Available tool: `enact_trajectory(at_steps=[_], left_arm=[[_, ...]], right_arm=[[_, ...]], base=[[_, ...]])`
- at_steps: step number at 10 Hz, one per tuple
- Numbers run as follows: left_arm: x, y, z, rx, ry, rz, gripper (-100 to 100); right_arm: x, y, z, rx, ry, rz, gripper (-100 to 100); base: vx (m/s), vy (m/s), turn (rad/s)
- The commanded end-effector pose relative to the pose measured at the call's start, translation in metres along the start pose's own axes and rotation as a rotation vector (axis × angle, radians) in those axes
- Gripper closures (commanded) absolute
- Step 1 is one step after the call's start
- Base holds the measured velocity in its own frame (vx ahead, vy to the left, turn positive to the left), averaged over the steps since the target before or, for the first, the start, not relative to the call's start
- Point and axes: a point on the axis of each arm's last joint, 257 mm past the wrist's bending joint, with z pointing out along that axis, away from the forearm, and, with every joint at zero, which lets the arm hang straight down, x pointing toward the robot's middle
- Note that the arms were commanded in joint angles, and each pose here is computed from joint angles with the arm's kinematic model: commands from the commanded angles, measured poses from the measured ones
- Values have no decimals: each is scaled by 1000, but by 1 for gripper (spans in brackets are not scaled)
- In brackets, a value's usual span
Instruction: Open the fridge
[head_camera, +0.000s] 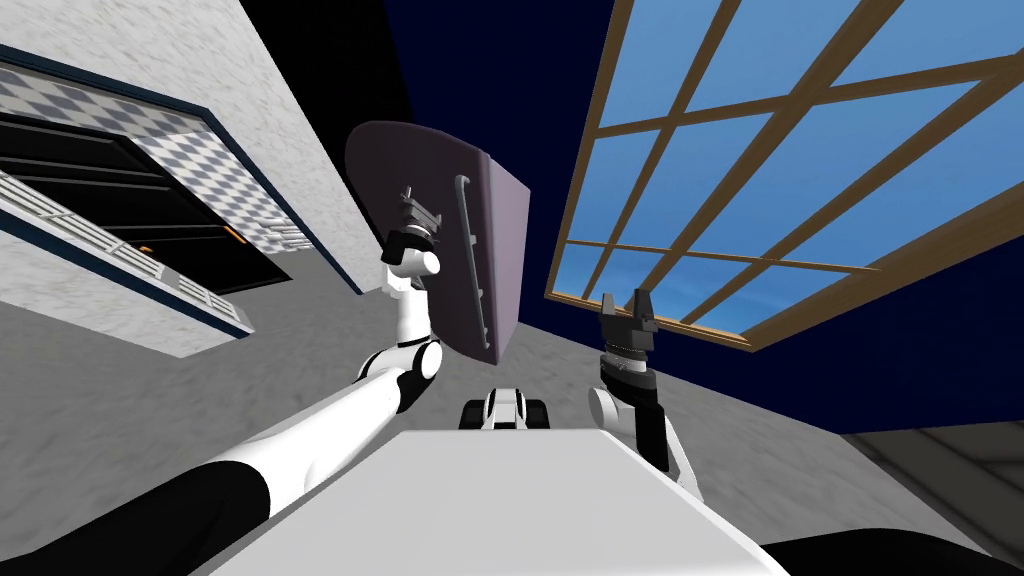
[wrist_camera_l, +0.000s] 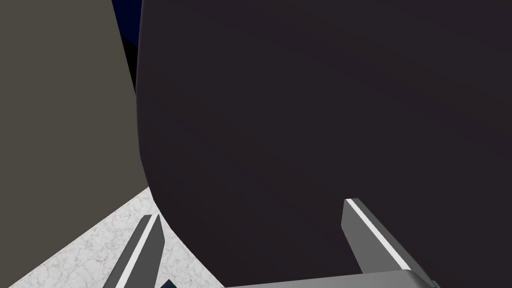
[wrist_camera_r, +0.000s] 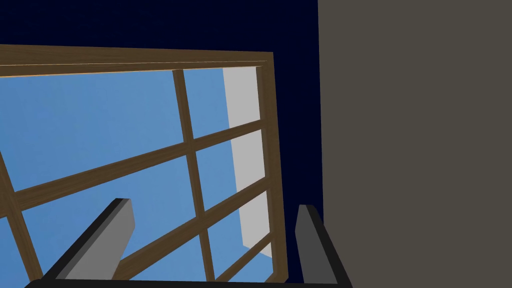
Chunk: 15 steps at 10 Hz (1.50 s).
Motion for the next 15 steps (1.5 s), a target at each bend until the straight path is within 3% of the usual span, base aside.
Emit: enact_trajectory(at_steps=[1, 2, 3, 8, 9, 15], left_arm=[[3, 5, 13, -37, -16, -47, -100], [0, 14, 21, -78, -35, -84, -100], [3, 12, 23, -73, -30, -87, -100], [9, 36, 50, -209, -75, -231, -100], [11, 38, 51, -220, -75, -232, -100], [27, 74, 66, -408, -113, -389, -100]], right_arm=[[0, 0, 0, 0, 0, 0, 0], [0, 0, 0, 0, 0, 0, 0], [0, 0, 0, 0, 0, 0, 0], [0, 0, 0, 0, 0, 0, 0], [0, 0, 0, 0, 0, 0, 0], [0, 0, 0, 0, 0, 0, 0]], base=[[-43, -76, 47], [-49, -90, 84], [-44, -80, 46], [-52, -104, 97], [-40, -87, 41], [-60, -108, 102]])
